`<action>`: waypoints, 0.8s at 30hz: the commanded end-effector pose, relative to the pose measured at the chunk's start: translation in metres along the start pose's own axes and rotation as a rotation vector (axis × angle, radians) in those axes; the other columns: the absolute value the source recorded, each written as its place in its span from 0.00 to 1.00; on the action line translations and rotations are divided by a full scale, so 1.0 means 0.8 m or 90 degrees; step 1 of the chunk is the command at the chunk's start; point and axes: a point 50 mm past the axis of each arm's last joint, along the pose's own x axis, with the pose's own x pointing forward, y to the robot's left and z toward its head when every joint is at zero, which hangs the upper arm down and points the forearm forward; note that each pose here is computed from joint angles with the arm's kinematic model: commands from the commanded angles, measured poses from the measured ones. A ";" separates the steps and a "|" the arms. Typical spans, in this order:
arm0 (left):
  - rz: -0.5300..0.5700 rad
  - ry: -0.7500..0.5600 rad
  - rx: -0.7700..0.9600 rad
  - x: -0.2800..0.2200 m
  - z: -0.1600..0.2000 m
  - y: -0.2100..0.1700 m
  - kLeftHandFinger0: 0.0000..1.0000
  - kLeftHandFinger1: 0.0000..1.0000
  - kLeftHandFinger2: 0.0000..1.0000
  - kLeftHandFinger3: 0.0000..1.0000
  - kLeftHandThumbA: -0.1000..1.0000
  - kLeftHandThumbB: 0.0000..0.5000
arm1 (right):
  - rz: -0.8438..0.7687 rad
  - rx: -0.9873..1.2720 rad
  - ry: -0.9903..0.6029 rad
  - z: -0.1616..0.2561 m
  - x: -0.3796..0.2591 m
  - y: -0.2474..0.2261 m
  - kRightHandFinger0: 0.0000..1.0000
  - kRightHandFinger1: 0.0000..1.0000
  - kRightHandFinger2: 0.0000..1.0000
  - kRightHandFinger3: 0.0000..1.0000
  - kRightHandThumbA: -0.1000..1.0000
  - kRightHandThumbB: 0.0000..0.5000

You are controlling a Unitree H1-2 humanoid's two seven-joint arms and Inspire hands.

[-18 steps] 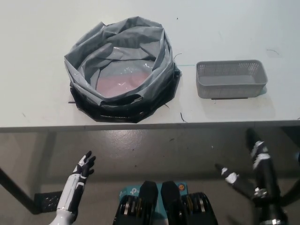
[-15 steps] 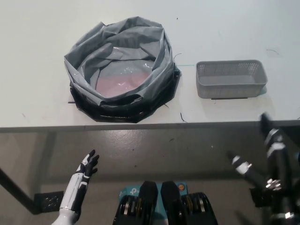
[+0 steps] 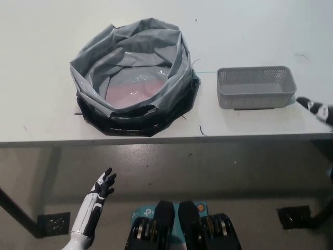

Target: Use the right hand to pick up a small rectangular container and put it into a plastic bag and lift the bag

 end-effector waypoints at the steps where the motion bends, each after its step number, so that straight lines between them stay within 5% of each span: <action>1: -0.021 -0.068 0.021 0.003 0.022 -0.002 1.00 1.00 1.00 1.00 1.00 0.48 | 0.241 -0.199 0.097 0.039 0.139 -0.060 1.00 1.00 1.00 1.00 1.00 0.81; 5: -0.019 -0.062 0.018 -0.002 0.017 -0.002 1.00 1.00 1.00 1.00 1.00 0.46 | 0.360 -0.283 0.141 0.027 0.201 -0.045 1.00 1.00 1.00 1.00 1.00 0.89; 7: -0.018 -0.060 0.016 -0.005 0.015 -0.002 1.00 1.00 1.00 1.00 1.00 0.46 | 0.406 -0.311 0.183 0.021 0.226 -0.031 1.00 1.00 1.00 1.00 1.00 1.00; 13: -0.014 -0.058 0.013 -0.005 0.011 -0.002 1.00 1.00 1.00 1.00 1.00 0.48 | 0.488 -0.324 0.280 0.009 0.269 0.001 1.00 1.00 1.00 1.00 1.00 1.00; 21: -0.013 -0.058 0.019 -0.008 0.011 -0.006 1.00 1.00 1.00 1.00 1.00 0.49 | 0.591 -0.245 0.372 -0.007 0.293 0.054 1.00 1.00 1.00 1.00 1.00 0.88; 24: -0.012 -0.053 0.022 -0.007 0.010 -0.005 1.00 1.00 1.00 1.00 1.00 0.55 | 0.619 -0.294 0.415 -0.011 0.300 0.070 1.00 1.00 1.00 1.00 1.00 0.95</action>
